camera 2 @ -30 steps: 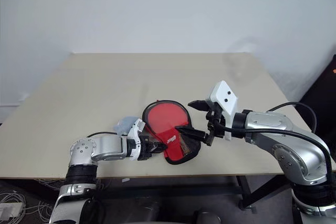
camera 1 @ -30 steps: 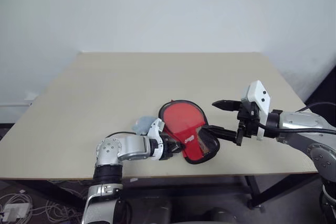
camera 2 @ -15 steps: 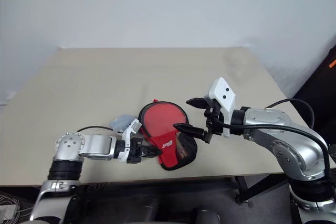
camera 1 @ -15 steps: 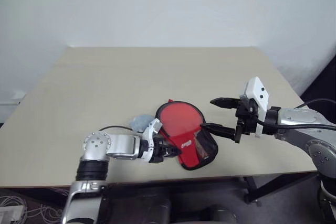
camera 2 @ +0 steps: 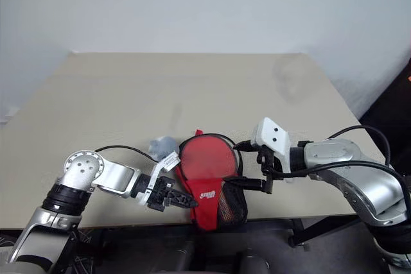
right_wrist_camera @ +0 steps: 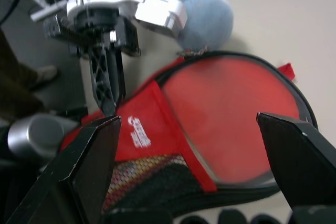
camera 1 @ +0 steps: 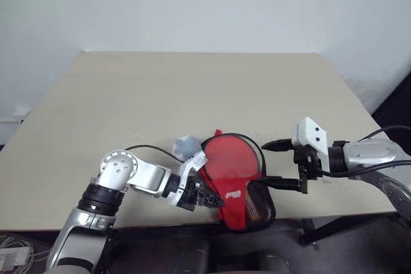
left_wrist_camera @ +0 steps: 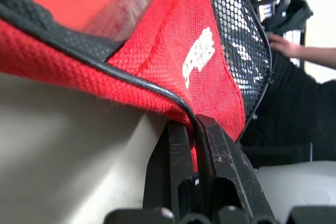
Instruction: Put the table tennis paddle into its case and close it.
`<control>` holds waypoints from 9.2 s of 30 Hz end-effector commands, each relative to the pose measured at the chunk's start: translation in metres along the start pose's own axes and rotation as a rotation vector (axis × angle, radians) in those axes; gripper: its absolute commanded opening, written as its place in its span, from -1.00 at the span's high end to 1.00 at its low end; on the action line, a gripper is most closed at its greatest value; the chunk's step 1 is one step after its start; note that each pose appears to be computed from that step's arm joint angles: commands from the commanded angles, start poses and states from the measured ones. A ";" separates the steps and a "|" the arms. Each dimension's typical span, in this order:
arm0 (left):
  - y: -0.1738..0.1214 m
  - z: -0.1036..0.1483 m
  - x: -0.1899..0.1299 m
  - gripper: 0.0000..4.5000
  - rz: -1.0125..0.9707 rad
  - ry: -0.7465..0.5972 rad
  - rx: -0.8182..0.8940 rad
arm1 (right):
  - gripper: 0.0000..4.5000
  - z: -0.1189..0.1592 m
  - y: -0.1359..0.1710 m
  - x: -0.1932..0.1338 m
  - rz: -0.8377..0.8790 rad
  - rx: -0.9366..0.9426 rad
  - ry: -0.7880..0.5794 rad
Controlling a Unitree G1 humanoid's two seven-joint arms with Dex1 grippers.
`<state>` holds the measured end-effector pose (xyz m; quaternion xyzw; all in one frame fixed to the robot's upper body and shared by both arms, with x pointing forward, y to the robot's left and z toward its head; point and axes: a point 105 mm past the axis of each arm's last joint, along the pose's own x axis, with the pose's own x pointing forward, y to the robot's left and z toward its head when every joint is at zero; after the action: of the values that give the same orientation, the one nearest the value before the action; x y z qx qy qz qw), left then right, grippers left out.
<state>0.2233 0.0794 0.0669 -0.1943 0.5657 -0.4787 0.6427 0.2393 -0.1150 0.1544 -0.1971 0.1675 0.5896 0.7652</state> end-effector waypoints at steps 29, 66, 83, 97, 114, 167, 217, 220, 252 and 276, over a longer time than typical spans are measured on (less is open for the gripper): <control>-0.012 -0.022 -0.004 0.08 -0.018 -0.041 0.048 | -1.00 -0.022 -0.008 -0.014 0.084 -0.155 0.120; 0.050 0.081 -0.100 -0.84 0.240 -0.687 0.493 | 0.98 0.004 -0.034 0.101 -0.245 0.198 -0.177; 0.071 0.022 -0.088 -0.84 0.231 -0.508 0.369 | 0.98 -0.027 -0.032 0.125 -0.293 0.272 -0.107; 0.077 0.019 -0.098 0.58 0.250 -0.554 0.289 | 1.00 -0.027 -0.028 0.130 -0.270 0.252 -0.094; 0.064 0.076 -0.140 0.71 0.303 -0.690 0.409 | 1.00 -0.032 -0.023 0.141 -0.242 0.228 -0.080; 0.102 0.142 -0.119 0.71 0.593 -0.496 0.642 | 1.00 -0.031 -0.009 0.149 -0.196 0.176 -0.061; 0.010 0.171 -0.001 0.41 0.154 -0.330 1.182 | 1.00 -0.030 -0.009 0.150 -0.178 0.157 -0.062; 0.009 0.172 -0.004 -0.05 0.150 -0.331 1.164 | 1.00 -0.029 -0.010 0.151 -0.175 0.155 -0.063; -0.002 0.128 -0.087 1.00 0.171 -0.655 0.928 | -0.03 0.014 -0.007 0.084 -0.154 0.082 -0.129; 0.020 0.092 -0.060 1.00 0.212 -0.659 0.809 | -0.83 -0.012 -0.084 0.091 -0.346 -0.062 -0.013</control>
<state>0.3198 0.1176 0.0946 -0.0242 0.1515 -0.4934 0.8562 0.3356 -0.0660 0.0937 -0.2270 0.1396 0.4606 0.8466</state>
